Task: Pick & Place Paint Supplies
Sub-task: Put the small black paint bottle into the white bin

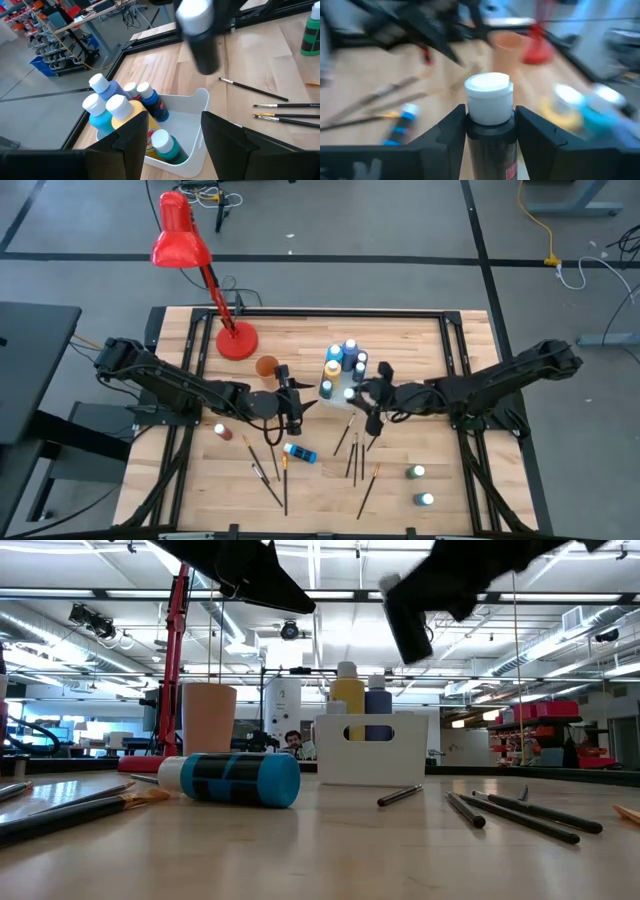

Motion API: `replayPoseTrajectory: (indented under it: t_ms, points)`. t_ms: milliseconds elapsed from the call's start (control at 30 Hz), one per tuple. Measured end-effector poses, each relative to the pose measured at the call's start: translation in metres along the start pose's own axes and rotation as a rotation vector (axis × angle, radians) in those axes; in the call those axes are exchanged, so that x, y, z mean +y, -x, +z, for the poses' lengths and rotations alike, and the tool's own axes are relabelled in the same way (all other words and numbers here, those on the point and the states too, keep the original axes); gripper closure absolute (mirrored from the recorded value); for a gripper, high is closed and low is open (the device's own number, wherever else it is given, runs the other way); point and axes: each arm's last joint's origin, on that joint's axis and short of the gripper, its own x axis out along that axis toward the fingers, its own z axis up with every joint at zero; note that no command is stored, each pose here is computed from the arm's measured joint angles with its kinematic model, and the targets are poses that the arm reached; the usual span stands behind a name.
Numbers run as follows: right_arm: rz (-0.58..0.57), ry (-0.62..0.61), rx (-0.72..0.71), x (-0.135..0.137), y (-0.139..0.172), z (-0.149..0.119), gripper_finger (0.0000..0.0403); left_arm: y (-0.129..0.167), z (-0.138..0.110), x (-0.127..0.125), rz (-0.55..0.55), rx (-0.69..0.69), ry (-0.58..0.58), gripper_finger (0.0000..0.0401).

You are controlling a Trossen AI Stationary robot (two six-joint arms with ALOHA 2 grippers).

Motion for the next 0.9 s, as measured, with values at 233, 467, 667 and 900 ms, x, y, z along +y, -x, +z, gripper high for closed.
replayPoseTrajectory:
  t_ms: [233, 467, 667, 900]
  points:
    - [-0.235, -0.16, -0.25, -0.018, -0.008, -0.05, 0.0261, 0.0, 0.001, 0.0, -0.01, -0.006, 0.003, 0.0208]
    - [-0.239, -0.18, -0.313, -0.016, -0.033, -0.079, 0.0256, 0.0, 0.005, 0.0, -0.025, -0.047, 0.014, 0.0208]
    - [-0.392, -0.157, -0.261, -0.008, -0.063, -0.087, 0.0257, 0.0, 0.004, 0.0, -0.032, -0.04, 0.007, 0.0208]
    - [-0.494, -0.108, -0.242, -0.003, -0.085, -0.085, 0.0255, 0.0, 0.004, -0.001, -0.04, -0.039, 0.005, 0.0208]
